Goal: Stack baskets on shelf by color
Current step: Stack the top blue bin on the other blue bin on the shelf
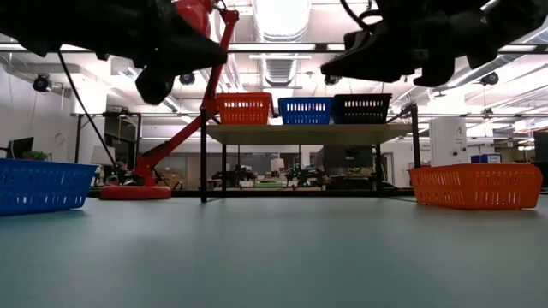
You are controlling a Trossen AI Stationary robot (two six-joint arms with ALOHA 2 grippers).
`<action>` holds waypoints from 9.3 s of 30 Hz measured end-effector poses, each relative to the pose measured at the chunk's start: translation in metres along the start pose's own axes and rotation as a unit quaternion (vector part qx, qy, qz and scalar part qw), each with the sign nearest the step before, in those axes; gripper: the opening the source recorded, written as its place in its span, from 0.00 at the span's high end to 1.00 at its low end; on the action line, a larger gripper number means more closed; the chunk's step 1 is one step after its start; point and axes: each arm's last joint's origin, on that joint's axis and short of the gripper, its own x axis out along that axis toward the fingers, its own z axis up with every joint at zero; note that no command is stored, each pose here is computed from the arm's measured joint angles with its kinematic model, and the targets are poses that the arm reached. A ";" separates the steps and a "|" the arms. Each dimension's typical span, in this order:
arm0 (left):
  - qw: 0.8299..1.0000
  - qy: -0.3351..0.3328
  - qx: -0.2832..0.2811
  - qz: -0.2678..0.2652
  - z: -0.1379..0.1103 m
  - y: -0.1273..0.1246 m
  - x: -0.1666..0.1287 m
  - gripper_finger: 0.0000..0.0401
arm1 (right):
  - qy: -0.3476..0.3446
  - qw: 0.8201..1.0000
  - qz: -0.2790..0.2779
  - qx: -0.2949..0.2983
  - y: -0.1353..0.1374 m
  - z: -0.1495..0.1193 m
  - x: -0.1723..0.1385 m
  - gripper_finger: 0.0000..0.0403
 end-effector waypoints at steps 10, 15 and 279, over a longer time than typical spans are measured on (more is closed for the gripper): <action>0.931 0.269 -0.092 0.231 -0.013 -0.003 0.007 0.94 | 0.014 1.000 0.007 -0.009 -0.001 0.002 -0.008 0.98; 0.885 0.348 -0.075 0.300 0.005 -0.012 0.002 0.94 | 0.061 0.997 0.029 0.042 0.002 -0.002 -0.016 0.98; 0.860 0.373 0.329 -0.113 -0.013 -0.082 0.008 1.00 | 0.059 0.959 0.266 0.076 -0.004 0.053 0.123 0.51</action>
